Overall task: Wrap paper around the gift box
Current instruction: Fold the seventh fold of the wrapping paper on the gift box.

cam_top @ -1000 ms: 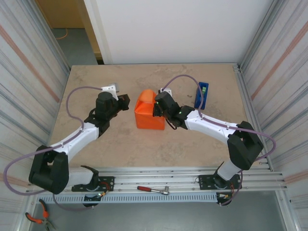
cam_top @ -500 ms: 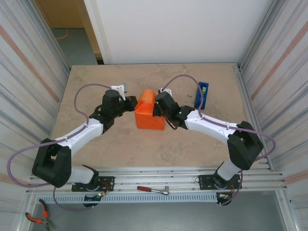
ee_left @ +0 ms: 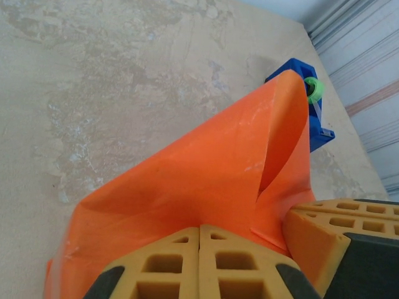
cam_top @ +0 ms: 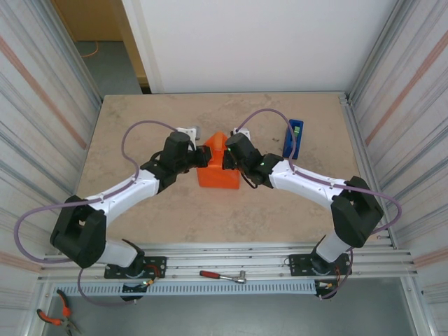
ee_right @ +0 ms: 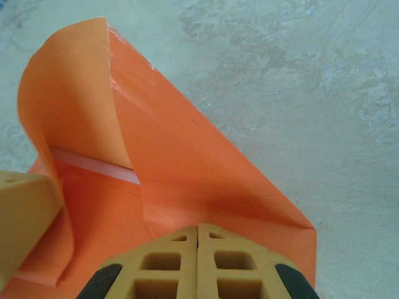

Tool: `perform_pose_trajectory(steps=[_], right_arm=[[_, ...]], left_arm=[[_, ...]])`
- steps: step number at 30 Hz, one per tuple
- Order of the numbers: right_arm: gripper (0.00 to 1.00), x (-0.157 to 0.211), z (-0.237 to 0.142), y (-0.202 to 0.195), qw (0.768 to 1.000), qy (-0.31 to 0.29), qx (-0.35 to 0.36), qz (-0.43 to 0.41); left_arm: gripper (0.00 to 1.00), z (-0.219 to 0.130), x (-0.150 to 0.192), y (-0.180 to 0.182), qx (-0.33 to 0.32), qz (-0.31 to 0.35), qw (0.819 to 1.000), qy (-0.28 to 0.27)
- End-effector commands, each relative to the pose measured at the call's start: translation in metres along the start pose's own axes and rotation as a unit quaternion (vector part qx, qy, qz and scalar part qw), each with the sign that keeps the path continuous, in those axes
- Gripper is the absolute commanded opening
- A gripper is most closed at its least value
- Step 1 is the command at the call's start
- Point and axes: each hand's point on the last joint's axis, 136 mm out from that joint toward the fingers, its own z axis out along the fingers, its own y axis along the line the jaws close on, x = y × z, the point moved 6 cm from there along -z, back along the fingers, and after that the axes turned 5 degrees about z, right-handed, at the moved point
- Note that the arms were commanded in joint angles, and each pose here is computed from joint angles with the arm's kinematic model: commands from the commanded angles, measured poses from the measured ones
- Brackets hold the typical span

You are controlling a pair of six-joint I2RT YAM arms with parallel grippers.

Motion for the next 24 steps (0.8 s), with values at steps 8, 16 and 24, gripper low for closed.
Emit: perform_pose_trajectory(steps=[8, 16, 24], right_arm=[[0.0, 0.049, 0.007, -0.017, 0.988, 0.154, -0.013, 0.031], [0.0, 0.009, -0.011, -0.014, 0.985, 0.124, -0.087, 0.079], [0.0, -0.005, -0.019, -0.025, 0.984, 0.108, -0.101, 0.096]], left_arm=[[0.0, 0.008, 0.014, -0.004, -0.033, 0.003, 0.999, 0.024], [0.0, 0.008, 0.018, -0.003, -0.042, 0.005, 0.999, 0.028], [0.0, 0.007, 0.015, -0.009, -0.045, 0.009, 0.999, 0.027]])
